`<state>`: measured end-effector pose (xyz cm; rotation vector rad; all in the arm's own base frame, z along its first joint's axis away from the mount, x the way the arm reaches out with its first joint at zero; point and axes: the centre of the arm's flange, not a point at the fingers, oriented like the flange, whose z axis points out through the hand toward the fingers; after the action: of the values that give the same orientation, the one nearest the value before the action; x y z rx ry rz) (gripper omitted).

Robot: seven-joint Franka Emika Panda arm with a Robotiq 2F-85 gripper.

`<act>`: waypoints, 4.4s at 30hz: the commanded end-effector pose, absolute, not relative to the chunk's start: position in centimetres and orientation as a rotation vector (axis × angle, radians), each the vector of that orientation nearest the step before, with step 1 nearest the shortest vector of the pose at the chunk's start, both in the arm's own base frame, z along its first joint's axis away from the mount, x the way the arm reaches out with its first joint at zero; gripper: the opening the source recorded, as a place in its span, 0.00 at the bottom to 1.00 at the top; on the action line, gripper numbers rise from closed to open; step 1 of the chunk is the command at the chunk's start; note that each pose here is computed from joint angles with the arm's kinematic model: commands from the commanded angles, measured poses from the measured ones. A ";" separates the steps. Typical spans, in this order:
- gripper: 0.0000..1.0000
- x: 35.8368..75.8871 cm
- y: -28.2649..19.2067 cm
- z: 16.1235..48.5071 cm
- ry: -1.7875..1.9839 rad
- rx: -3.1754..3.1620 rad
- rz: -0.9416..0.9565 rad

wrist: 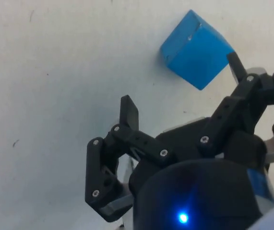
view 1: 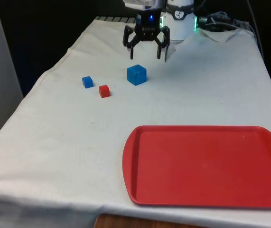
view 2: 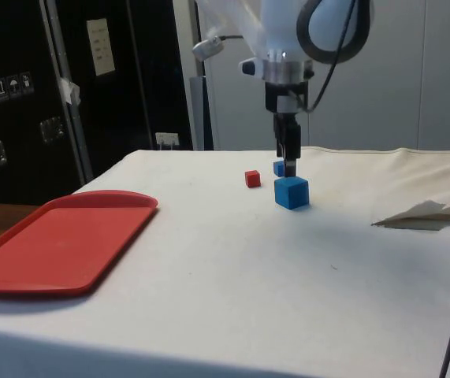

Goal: Pick up the largest block and place it onto the tray.

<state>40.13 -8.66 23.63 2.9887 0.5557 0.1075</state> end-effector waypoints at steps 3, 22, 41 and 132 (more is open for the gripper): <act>1.00 39.6 -8.4 22.9 0.607 2.982 0.126; 1.00 38.8 -10.8 20.0 0.712 2.917 0.100; 0.11 38.7 -11.5 19.3 0.744 2.893 0.089; 0.11 59.7 -6.5 33.3 0.624 2.818 0.359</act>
<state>59.28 -6.78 33.22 2.8096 0.6289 0.3542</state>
